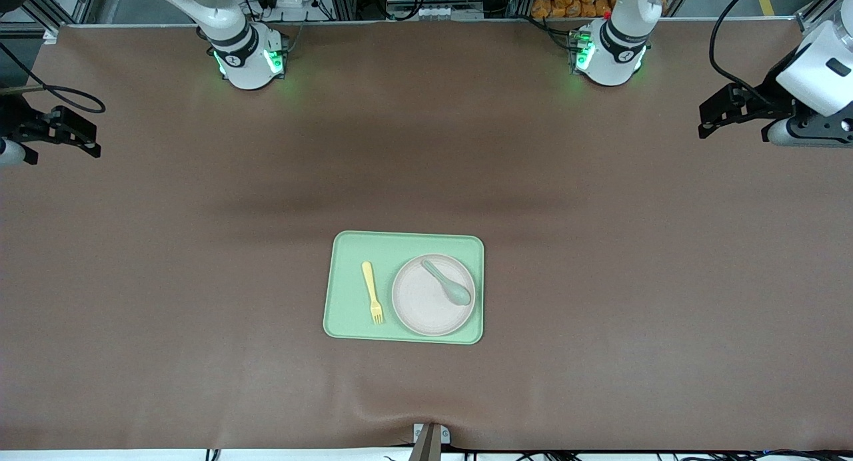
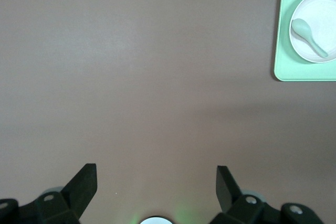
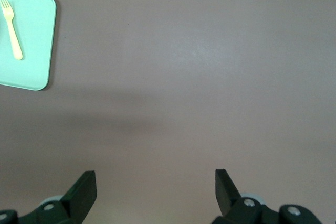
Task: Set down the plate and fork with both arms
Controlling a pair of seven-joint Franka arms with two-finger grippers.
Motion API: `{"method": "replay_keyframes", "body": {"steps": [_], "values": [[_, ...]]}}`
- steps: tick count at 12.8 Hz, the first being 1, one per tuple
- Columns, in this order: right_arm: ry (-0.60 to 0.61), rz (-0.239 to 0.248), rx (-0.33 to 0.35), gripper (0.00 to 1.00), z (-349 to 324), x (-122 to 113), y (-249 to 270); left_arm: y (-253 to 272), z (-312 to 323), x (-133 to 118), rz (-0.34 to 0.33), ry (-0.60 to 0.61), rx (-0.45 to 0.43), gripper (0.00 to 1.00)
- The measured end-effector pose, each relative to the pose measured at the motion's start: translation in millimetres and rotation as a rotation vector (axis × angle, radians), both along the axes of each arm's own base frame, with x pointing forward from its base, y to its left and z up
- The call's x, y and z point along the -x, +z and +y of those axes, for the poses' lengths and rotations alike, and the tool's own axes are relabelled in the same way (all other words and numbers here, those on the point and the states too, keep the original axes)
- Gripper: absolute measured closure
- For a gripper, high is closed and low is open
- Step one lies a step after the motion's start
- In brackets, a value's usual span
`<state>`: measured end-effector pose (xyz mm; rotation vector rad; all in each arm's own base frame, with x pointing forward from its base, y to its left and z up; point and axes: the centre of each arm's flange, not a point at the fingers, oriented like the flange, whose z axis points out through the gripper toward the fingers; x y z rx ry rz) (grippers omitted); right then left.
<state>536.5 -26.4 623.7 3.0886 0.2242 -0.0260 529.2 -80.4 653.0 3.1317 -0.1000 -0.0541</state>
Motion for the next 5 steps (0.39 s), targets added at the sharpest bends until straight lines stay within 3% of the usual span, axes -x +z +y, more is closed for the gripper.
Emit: {"method": "replay_keyframes", "body": {"steps": [5], "values": [[0.000,0.000,0.000,0.00,-0.1,0.0,0.0,0.0,-7.3,1.2,0.000,-0.014,0.000,0.00]]}}
